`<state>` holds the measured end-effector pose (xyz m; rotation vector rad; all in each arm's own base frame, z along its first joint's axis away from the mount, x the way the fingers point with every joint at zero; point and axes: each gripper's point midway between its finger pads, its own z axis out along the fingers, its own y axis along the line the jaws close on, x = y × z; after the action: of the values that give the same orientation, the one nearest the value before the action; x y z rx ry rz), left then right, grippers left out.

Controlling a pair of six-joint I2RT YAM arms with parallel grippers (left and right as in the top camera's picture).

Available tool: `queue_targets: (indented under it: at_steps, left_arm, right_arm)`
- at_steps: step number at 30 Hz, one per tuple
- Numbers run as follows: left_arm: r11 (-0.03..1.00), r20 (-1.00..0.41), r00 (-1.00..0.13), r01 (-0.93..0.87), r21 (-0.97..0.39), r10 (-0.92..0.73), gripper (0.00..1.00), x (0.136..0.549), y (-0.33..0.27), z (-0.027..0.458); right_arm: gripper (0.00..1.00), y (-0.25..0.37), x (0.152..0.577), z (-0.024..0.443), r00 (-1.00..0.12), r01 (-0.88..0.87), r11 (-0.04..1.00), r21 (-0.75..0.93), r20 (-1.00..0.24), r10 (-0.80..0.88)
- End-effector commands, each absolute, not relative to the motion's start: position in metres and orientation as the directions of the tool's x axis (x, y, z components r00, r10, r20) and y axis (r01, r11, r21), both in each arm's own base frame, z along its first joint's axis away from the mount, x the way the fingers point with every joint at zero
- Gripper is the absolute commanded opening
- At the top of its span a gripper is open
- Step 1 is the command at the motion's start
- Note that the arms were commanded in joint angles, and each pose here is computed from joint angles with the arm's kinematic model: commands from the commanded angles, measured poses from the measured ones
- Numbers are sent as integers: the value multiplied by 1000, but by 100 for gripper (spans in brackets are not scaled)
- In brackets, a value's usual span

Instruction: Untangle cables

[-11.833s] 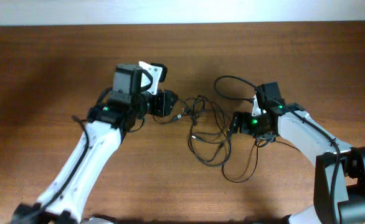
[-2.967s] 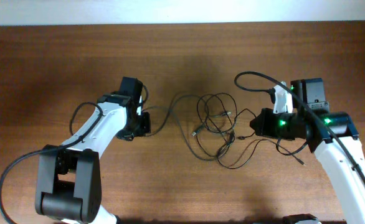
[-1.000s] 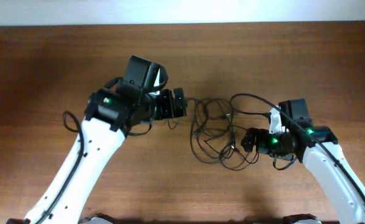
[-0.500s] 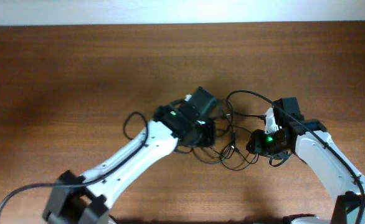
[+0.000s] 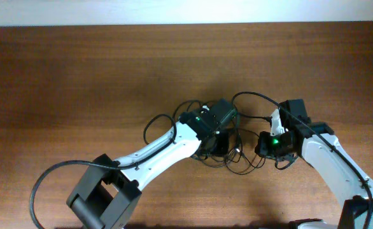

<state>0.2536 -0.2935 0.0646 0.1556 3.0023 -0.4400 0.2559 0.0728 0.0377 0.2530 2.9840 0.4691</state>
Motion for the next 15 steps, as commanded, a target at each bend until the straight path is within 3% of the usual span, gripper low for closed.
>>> queue_targets:
  at_steps: [1,5,15]
  left_arm:
    - [973,-124,-989,104,-207,79,27,257,-283,48]
    - [974,-120,-990,103,-204,80,36,257,-283,46]
    - [974,-118,-990,103,-203,80,36,257,-283,46]
  right_arm:
    - [25,70,254,34,-980,153,941,303,-78,185]
    - [23,70,254,34,-980,154,941,303,-77,185]
    - [20,70,254,34,-980,154,941,303,-78,185]
